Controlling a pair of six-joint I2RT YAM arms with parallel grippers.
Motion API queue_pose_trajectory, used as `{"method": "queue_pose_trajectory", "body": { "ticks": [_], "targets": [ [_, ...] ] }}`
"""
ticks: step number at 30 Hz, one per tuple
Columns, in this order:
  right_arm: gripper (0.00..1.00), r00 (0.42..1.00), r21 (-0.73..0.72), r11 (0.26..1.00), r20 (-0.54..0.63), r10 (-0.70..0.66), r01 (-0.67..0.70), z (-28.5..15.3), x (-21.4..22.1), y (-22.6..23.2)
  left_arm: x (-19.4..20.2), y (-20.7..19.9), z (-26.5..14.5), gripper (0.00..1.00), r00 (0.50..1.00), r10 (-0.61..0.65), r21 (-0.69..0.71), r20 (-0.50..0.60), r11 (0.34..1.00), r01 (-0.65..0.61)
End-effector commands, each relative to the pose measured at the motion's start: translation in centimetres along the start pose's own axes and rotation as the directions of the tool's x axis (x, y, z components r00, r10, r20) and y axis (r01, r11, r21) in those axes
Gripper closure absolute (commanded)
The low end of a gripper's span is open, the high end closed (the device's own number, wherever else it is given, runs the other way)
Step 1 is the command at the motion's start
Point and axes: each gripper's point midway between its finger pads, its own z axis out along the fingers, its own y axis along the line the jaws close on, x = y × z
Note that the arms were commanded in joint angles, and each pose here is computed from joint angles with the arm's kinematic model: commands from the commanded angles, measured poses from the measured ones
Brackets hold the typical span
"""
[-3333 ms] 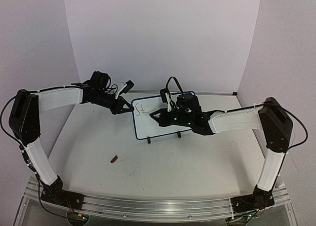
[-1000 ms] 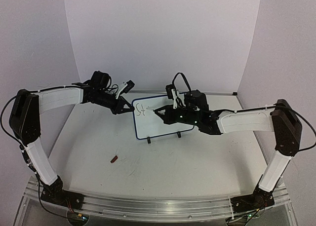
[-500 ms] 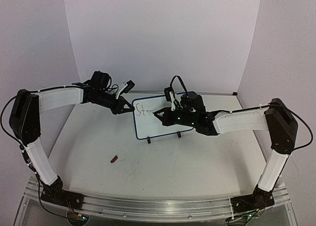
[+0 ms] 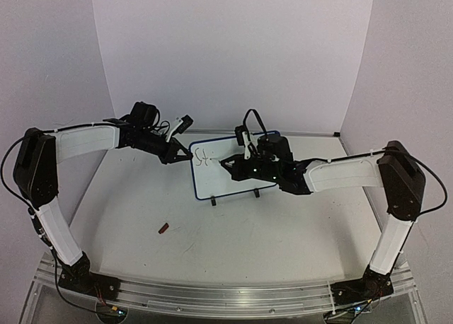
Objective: Write a sentence on the whiteboard
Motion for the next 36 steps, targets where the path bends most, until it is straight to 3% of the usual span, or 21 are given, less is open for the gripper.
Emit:
{"method": "queue_pose_trajectory", "body": {
  "ticks": [1,22,36],
  "targets": [
    [1.00,0.998,0.049,0.999,0.065,-0.007,0.004,-0.7,-1.7,-0.7,1.4,0.2,0.9,1.00,0.998,0.006,-0.009,-0.062,1.000,-0.006],
    [1.00,0.993,0.032,0.999,0.117,-0.019,0.015,-2.2,-3.8,0.3,1.6,0.2,1.1,1.00,0.998,0.005,-0.008,-0.068,1.000,-0.005],
    [1.00,0.997,-0.040,0.999,0.073,-0.016,0.019,-0.5,-2.8,1.3,1.4,0.1,0.9,1.00,0.998,0.010,-0.009,-0.066,1.000,-0.010]
  ]
}}
